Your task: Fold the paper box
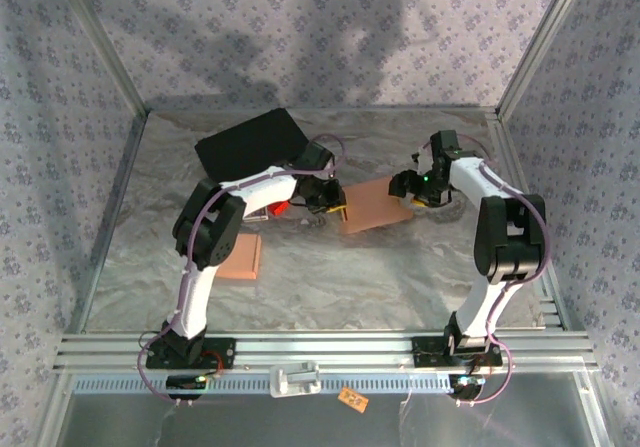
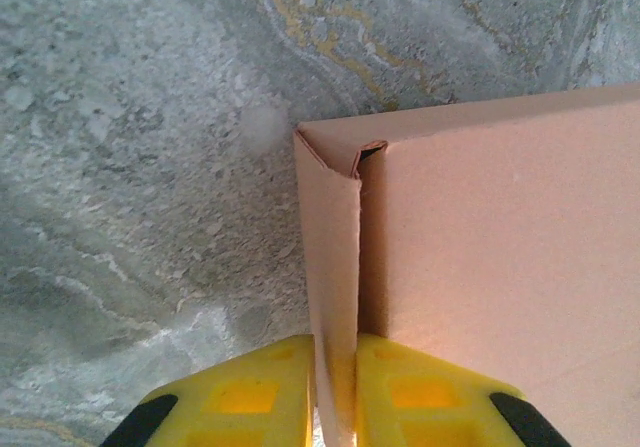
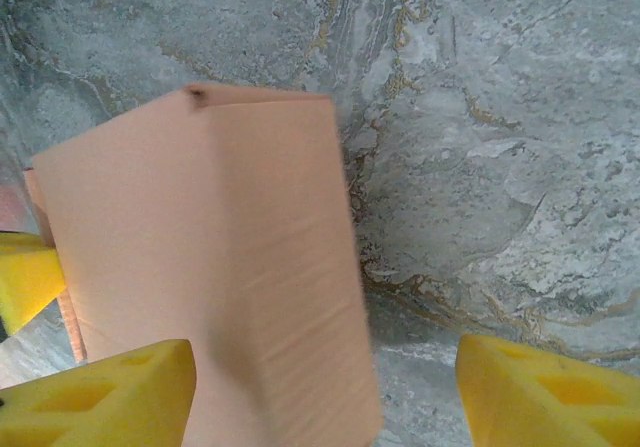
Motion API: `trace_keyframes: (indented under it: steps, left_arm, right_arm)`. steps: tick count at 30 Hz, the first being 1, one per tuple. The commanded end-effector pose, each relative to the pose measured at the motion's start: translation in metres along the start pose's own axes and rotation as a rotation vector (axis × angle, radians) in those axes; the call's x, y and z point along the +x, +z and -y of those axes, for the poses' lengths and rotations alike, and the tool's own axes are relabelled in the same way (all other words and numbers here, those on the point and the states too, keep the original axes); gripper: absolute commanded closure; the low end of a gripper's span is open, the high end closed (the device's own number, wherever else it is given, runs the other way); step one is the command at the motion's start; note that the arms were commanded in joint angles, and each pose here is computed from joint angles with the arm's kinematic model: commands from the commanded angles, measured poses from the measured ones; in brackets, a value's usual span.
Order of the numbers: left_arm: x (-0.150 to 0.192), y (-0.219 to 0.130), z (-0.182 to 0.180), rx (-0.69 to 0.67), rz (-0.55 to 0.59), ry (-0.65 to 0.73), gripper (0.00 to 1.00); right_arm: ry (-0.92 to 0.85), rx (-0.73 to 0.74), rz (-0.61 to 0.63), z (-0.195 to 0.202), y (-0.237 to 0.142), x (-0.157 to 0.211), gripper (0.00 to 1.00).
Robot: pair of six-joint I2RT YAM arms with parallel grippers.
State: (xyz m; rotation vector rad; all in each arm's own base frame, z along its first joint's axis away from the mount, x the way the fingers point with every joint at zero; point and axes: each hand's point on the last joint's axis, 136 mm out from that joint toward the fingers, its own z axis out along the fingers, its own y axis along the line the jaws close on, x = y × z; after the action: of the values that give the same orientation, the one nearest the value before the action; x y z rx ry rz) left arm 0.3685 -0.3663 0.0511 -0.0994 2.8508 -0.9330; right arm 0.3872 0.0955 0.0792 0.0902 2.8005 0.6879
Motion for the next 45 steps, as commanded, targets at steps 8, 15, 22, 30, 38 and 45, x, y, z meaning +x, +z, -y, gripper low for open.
trace_keyframes:
  steps: [8,15,22,30,38,45]
  left_arm:
    - [0.002,-0.012,-0.024,-0.015,-0.010,-0.006,0.84]
    - [-0.003,-0.016,-0.021,0.003,0.005,-0.002,0.82]
    - [-0.027,-0.063,0.024,0.118,0.139,0.045,0.56]
    - [-0.031,-0.125,0.020,0.261,0.220,-0.137,0.41]
    - [-0.027,-0.129,0.010,0.296,0.172,-0.326,0.39]
    - [-0.024,-0.154,0.017,0.172,0.237,-0.291,0.40]
  right_arm:
    - [-0.059,-0.314,-0.030,-0.051,0.005,-0.004,0.27]
    - [-0.058,-0.426,-0.082,-0.072,0.014,-0.002,0.31]
    - [0.018,-0.440,-0.074,-0.081,0.006,-0.008,0.59]
    - [0.320,-0.460,-0.097,-0.082,-0.010,-0.013,0.68]
    - [0.871,-0.434,-0.272,-0.079,-0.027,0.013,0.69]
    - [1.111,-0.370,-0.489,-0.089,-0.022,0.060,0.70]
